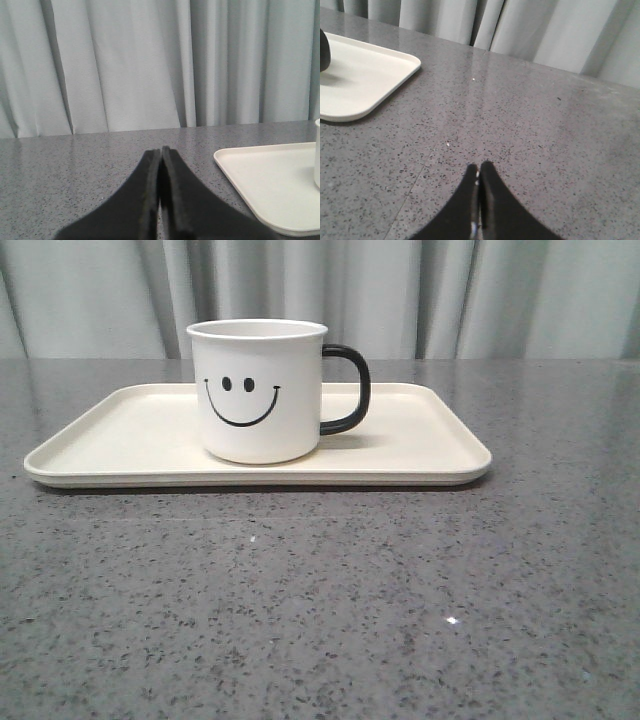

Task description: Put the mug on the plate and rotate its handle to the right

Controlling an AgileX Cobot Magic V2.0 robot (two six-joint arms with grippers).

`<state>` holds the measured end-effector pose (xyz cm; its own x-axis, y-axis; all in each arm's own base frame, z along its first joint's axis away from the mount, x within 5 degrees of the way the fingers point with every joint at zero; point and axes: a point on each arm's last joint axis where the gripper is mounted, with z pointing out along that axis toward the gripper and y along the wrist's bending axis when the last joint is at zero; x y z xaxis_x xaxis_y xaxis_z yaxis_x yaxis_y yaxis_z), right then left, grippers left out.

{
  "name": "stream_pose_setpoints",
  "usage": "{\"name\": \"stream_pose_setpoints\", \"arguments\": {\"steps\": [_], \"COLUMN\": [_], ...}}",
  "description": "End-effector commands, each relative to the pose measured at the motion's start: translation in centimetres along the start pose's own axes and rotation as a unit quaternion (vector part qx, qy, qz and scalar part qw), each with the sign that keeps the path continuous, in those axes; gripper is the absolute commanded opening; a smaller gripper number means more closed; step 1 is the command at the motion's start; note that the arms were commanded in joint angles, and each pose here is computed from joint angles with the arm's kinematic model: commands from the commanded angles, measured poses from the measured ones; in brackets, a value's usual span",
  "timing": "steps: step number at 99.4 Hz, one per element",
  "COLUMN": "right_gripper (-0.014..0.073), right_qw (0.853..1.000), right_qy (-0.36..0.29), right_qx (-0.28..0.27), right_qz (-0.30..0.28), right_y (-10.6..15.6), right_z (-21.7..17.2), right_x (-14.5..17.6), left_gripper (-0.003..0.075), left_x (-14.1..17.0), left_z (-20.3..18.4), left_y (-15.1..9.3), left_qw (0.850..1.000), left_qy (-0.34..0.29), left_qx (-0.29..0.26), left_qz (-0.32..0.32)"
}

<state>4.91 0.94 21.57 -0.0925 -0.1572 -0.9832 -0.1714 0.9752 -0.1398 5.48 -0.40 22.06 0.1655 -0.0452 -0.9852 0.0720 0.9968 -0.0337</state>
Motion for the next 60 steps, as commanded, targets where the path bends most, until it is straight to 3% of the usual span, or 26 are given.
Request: {"name": "stream_pose_setpoints", "arguments": {"steps": [1,60], "right_gripper": [-0.0111,-0.0111], "right_qw": [0.999,0.996], "right_qy": [-0.05,-0.072], "right_qx": [0.015,0.033], "right_qz": [0.001,-0.036], "right_y": [-0.2,-0.2], "right_z": [0.0,0.8], "right_x": [-0.7,1.4], "left_gripper": [-0.002,-0.002], "left_x": [-0.5,-0.5], "left_z": [-0.3,-0.3], "left_y": [-0.1,-0.1], "left_qw": [0.999,0.999], "left_qy": [-0.048,-0.048], "left_qx": [0.003,0.003], "left_qz": [0.0,0.0]}}
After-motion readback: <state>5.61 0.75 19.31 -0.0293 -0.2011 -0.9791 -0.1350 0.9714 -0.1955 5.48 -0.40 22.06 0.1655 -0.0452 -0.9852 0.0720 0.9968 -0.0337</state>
